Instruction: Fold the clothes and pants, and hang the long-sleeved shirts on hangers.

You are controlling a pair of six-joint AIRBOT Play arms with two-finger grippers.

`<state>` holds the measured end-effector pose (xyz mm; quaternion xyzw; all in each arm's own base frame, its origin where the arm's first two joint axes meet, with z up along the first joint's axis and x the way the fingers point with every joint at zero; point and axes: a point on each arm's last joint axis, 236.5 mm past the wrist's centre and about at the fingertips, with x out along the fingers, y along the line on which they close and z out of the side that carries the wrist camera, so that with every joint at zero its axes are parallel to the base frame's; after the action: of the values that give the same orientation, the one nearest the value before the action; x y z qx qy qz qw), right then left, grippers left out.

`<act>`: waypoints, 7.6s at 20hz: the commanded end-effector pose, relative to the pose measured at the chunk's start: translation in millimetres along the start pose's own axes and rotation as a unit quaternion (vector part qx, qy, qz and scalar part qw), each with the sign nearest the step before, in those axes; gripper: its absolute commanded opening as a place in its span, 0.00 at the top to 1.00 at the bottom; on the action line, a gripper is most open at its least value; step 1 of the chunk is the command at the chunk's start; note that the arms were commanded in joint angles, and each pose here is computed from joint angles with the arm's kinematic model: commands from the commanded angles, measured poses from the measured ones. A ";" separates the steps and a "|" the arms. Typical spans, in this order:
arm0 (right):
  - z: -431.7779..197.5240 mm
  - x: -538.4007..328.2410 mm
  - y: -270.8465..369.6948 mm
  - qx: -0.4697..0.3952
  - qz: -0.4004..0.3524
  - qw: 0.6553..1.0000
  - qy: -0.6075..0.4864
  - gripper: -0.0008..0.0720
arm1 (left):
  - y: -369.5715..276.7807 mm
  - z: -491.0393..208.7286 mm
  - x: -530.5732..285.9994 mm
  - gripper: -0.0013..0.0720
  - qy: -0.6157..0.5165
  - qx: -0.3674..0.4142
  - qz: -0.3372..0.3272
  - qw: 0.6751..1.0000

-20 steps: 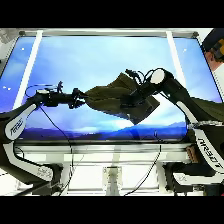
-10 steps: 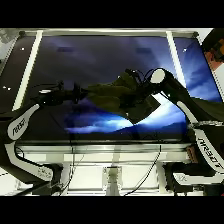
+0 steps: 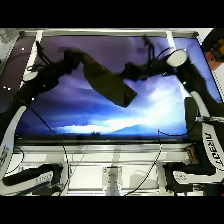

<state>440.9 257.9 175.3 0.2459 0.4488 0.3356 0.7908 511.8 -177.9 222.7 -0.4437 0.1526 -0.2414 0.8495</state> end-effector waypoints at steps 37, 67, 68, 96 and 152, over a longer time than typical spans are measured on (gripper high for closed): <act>-120.8 63.0 -160.4 0.061 -0.154 0.968 0.190 0.96 | 181.4 -142.3 -10.4 0.97 0.248 0.156 0.243 0.925; -72.4 40.0 -150.2 -0.090 -0.264 0.946 0.167 0.75 | 129.8 -17.3 -59.8 0.39 0.026 0.226 0.235 0.945; -73.5 39.9 -150.8 -0.090 -0.264 0.945 0.170 0.84 | 134.3 -17.9 -62.4 0.39 0.033 0.222 0.240 0.944; 40.2 -16.3 -65.3 -0.108 -0.165 0.980 0.016 0.96 | 83.8 3.8 -125.0 0.97 0.067 0.272 0.221 0.934; -27.3 127.4 -196.7 0.160 -0.030 0.973 0.164 0.96 | 229.4 -128.7 -4.9 0.97 0.351 -0.051 0.096 0.930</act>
<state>529.0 226.7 -66.3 0.3117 0.6281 0.2445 0.6698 505.4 -153.6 -43.6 -0.3754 0.5100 -0.2832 0.7203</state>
